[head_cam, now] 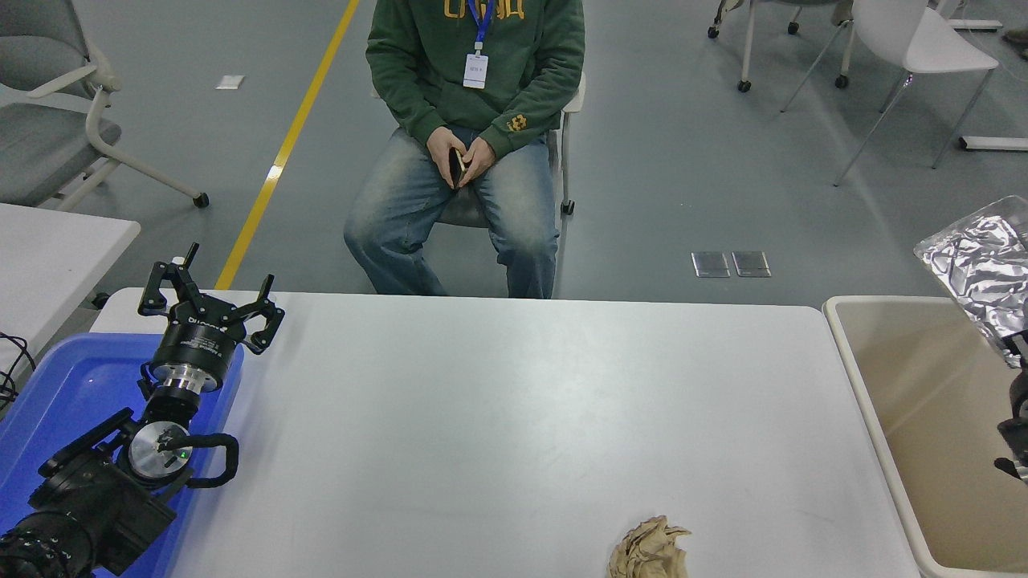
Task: Clean the table surface
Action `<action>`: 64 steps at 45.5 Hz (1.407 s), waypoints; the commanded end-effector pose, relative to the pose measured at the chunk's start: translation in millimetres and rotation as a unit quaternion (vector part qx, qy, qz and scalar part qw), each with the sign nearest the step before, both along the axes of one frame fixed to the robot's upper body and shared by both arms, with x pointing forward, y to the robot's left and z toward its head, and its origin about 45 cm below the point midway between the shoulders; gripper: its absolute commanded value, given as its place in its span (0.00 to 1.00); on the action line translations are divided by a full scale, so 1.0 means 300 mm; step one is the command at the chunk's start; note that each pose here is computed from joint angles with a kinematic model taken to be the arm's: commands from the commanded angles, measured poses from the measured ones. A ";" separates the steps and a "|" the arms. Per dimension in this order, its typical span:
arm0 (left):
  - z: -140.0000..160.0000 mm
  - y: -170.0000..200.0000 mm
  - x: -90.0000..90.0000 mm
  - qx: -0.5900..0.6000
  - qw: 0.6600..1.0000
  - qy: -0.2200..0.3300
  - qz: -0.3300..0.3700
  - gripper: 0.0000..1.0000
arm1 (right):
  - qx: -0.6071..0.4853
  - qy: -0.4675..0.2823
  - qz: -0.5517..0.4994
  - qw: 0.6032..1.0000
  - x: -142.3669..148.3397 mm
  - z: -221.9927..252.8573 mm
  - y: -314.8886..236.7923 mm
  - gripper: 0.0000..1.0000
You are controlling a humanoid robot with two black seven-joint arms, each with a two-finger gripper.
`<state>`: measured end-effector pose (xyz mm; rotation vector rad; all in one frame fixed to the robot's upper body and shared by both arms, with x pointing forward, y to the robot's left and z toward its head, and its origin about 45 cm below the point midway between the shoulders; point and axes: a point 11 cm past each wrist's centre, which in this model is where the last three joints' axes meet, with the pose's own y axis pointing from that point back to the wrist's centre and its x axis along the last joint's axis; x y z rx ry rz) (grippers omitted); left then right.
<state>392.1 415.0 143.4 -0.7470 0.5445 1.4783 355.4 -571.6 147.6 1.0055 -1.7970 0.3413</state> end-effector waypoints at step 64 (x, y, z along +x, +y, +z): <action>0.000 0.000 0.000 0.000 1.000 0.000 0.000 1.00 | 0.025 -0.022 0.015 0.999 0.079 0.062 0.029 1.00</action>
